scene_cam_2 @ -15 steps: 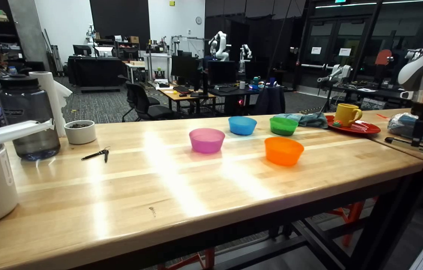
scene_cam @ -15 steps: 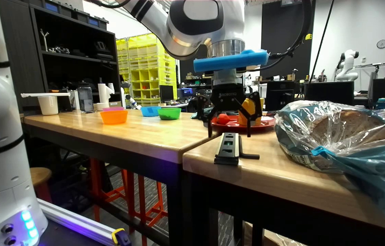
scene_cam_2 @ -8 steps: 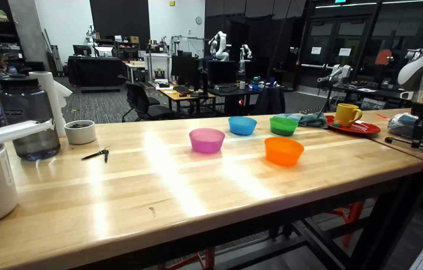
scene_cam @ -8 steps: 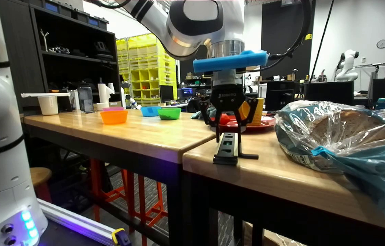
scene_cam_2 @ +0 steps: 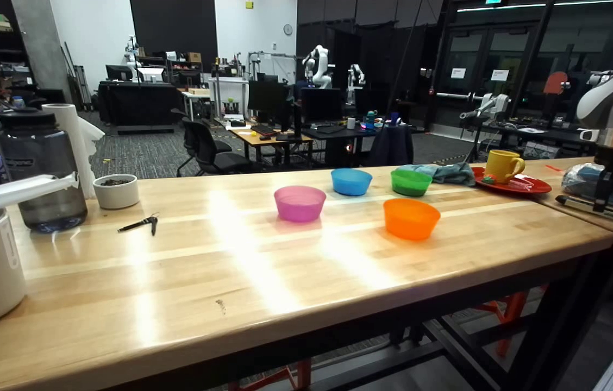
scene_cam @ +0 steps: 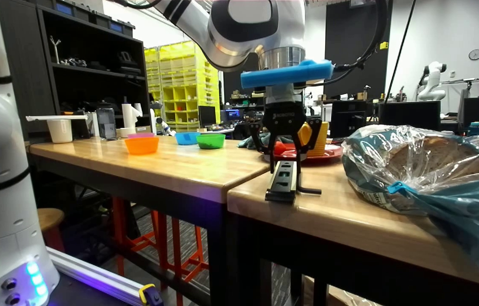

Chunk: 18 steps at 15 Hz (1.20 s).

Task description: Move the black object to the left

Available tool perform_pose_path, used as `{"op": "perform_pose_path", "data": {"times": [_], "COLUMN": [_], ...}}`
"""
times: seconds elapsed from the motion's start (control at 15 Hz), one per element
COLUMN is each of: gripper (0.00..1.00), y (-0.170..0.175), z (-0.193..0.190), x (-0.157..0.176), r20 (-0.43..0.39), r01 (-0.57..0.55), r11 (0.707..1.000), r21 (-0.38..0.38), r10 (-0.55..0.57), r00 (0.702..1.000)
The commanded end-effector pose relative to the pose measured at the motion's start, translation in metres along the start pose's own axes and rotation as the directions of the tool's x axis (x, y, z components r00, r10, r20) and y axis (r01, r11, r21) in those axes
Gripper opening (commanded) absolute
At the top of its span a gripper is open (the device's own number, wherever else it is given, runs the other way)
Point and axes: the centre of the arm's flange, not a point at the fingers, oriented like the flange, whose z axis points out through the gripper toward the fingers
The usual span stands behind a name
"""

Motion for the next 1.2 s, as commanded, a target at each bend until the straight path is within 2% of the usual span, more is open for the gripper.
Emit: {"op": "perform_pose_path", "data": {"times": [0.0, 0.33, 0.67, 0.87, 1.13], "gripper": [0.23, 0.23, 0.23, 0.23, 0.23], "y": [-0.002, -0.002, -0.005, -0.008, -0.013], "z": [-0.033, -0.041, -0.026, -0.025, -0.027], "x": [-0.002, 0.001, 0.008, 0.012, 0.011], "r20": [-0.06, -0.08, -0.079, -0.09, -0.08], "r01": [-0.014, -0.026, -0.135, -0.241, -0.392], "r11": [1.0, 0.998, 0.991, 0.97, 0.92], "r21": [-0.022, -0.05, -0.027, -0.007, -0.012], "r10": [0.013, 0.022, 0.132, 0.24, 0.39], "r00": [0.998, 0.997, 0.988, 0.967, 0.918]}}
